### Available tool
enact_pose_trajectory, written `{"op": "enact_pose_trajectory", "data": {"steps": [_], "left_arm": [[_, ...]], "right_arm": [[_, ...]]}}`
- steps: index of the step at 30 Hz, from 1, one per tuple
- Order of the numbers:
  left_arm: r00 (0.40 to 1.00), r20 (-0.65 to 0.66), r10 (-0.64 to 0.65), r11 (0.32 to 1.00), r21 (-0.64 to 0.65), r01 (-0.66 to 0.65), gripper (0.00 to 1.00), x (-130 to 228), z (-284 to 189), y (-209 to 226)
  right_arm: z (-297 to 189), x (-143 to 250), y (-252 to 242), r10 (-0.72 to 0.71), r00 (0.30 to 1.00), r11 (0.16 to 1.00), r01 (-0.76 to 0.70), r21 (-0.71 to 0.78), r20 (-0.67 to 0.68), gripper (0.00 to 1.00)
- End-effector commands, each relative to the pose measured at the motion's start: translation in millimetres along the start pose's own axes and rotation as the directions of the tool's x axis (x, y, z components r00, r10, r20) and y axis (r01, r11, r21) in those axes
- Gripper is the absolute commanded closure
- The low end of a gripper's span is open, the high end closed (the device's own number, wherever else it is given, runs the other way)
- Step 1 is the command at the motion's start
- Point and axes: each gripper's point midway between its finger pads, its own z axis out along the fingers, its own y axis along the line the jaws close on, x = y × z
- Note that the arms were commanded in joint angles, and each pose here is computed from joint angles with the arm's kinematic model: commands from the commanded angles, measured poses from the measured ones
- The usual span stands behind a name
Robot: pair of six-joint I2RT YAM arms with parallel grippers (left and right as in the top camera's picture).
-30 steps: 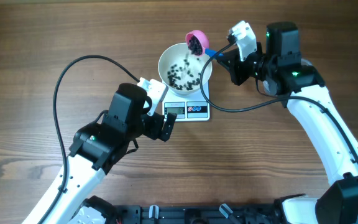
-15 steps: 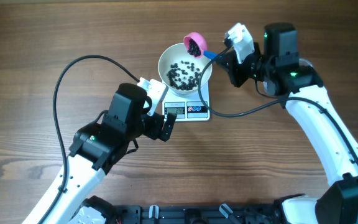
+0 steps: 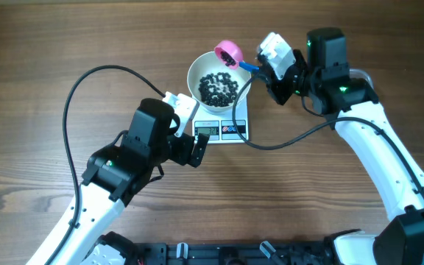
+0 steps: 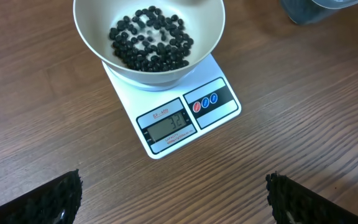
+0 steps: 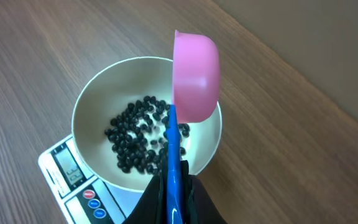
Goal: Scoop item into bowl and weigh 150g on scale
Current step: 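Tilt the scoop with the right gripper to pour beans into the bowl, then move the empty scoop back right to the bean tub with the right gripper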
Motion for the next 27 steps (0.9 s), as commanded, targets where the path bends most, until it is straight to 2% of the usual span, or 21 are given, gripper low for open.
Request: {"op": "enact_pose_trajectory", "data": {"steps": [1,3,6,10,16,18,20,23,24,25,27], "left_arm": [[1.000,-0.005,0.018,1.000,0.018,-0.018,0.00,1.6,1.1,-3.8],[1.000,-0.005,0.019,1.000,0.018,-0.019,0.00,1.6,1.1,-4.0],[1.000,-0.005,0.018,1.000,0.018,-0.018,0.00,1.6,1.1,-3.8],[1.000,-0.005,0.019,1.000,0.018,-0.019,0.00,1.6,1.1,-4.0],[1.000,-0.005,0.018,1.000,0.018,-0.018,0.00,1.6,1.1,-3.8],[1.000,-0.005,0.018,1.000,0.018,-0.018,0.00,1.6,1.1,-3.8],[1.000,-0.005,0.019,1.000,0.018,-0.019,0.00,1.6,1.1,-3.8],[1.000,-0.005,0.018,1.000,0.018,-0.018,0.00,1.6,1.1,-3.8],[1.000,-0.005,0.018,1.000,0.018,-0.018,0.00,1.6,1.1,-3.8],[1.000,-0.005,0.018,1.000,0.018,-0.018,0.00,1.6,1.1,-3.8],[1.000,-0.005,0.019,1.000,0.018,-0.019,0.00,1.6,1.1,-3.8]], "right_arm": [[-10.3,-12.7,-2.0,-0.099,0.995,0.995,0.098,0.027,0.026,0.96],[-10.9,-14.4,-0.6,-0.111,0.993,0.994,0.111,0.026,0.030,0.96],[-18.1,-26.8,5.9,-0.230,0.972,0.973,0.228,0.046,0.050,0.96],[-29.9,-31.8,-5.2,-0.254,0.967,0.959,0.248,0.133,0.024,0.96],[-34.0,-41.2,4.9,-0.292,0.956,0.950,0.284,0.129,0.044,0.96],[-33.7,-41.0,5.4,-0.197,0.979,0.974,0.189,0.123,0.056,0.96],[-32.3,-39.7,5.0,-0.007,0.997,0.994,-0.001,0.108,0.074,0.96],[-29.7,-36.8,2.8,0.231,0.969,0.966,-0.239,0.093,0.090,0.96],[-32.0,-34.8,-6.1,0.267,0.959,0.951,-0.278,0.133,0.095,0.96],[-42.8,-29.3,-30.9,0.333,0.935,0.902,-0.353,0.251,0.119,0.96],[-71.1,-20.5,-68.7,0.352,0.922,0.815,-0.387,0.432,0.160,0.96]]}}
